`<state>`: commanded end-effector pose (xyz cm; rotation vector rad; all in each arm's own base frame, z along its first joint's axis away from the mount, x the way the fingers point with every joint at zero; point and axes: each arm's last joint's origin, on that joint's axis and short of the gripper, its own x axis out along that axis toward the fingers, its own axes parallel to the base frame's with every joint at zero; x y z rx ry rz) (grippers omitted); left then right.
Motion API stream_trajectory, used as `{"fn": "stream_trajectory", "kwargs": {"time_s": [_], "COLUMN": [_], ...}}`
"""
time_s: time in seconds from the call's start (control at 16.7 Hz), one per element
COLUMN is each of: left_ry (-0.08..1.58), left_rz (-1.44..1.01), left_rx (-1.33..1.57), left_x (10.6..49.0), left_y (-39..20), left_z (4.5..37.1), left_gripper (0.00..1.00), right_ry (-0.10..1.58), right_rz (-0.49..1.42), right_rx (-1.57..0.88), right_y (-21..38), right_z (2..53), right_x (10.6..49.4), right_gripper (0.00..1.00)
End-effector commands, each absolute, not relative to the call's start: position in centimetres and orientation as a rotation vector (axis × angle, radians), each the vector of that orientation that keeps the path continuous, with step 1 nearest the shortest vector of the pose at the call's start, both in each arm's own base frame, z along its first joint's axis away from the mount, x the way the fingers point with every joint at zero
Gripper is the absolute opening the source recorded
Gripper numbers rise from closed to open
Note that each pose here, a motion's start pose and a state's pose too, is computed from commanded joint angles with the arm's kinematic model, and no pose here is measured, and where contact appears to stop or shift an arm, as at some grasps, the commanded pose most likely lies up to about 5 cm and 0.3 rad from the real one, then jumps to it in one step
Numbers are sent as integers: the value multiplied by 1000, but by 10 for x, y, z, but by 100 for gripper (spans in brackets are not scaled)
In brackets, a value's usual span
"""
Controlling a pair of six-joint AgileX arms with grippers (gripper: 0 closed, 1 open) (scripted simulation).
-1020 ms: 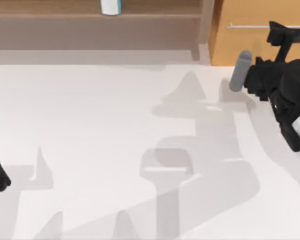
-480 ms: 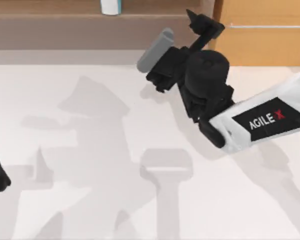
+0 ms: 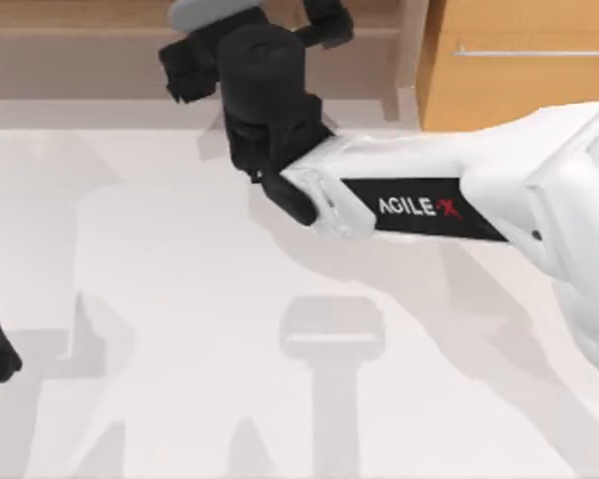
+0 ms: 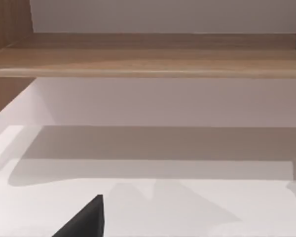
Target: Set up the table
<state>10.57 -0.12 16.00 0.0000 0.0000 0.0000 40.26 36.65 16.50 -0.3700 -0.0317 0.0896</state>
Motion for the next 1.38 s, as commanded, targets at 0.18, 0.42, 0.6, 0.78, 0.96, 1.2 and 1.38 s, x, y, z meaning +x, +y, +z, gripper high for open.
{"fn": "stream_trajectory", "kwargs": {"time_s": [0.18, 0.42, 0.6, 0.78, 0.96, 1.2, 1.38], "left_ry": [0, 0, 0, 0, 0, 0, 0], "left_rz": [0, 0, 0, 0, 0, 0, 0], "left_rx": [0, 0, 0, 0, 0, 0, 0], "left_x": [106, 106, 106, 106, 106, 106, 106], "left_y": [-1, -1, -1, -1, -1, -1, -1], "left_z": [160, 160, 160, 160, 160, 160, 160], "left_gripper": [100, 100, 100, 100, 100, 100, 100], "right_ry": [-17, -11, -11, -11, -7, -18, -11], "right_rz": [45, 3, -7, -7, -8, -7, -7], "right_rx": [-198, -48, -13, -13, -17, -6, -13], "right_y": [390, 408, 412, 412, 410, 412, 412], "right_z": [183, 200, 205, 205, 204, 208, 205], "right_x": [411, 416, 417, 417, 421, 431, 437], "right_gripper": [100, 100, 100, 100, 100, 100, 100]}}
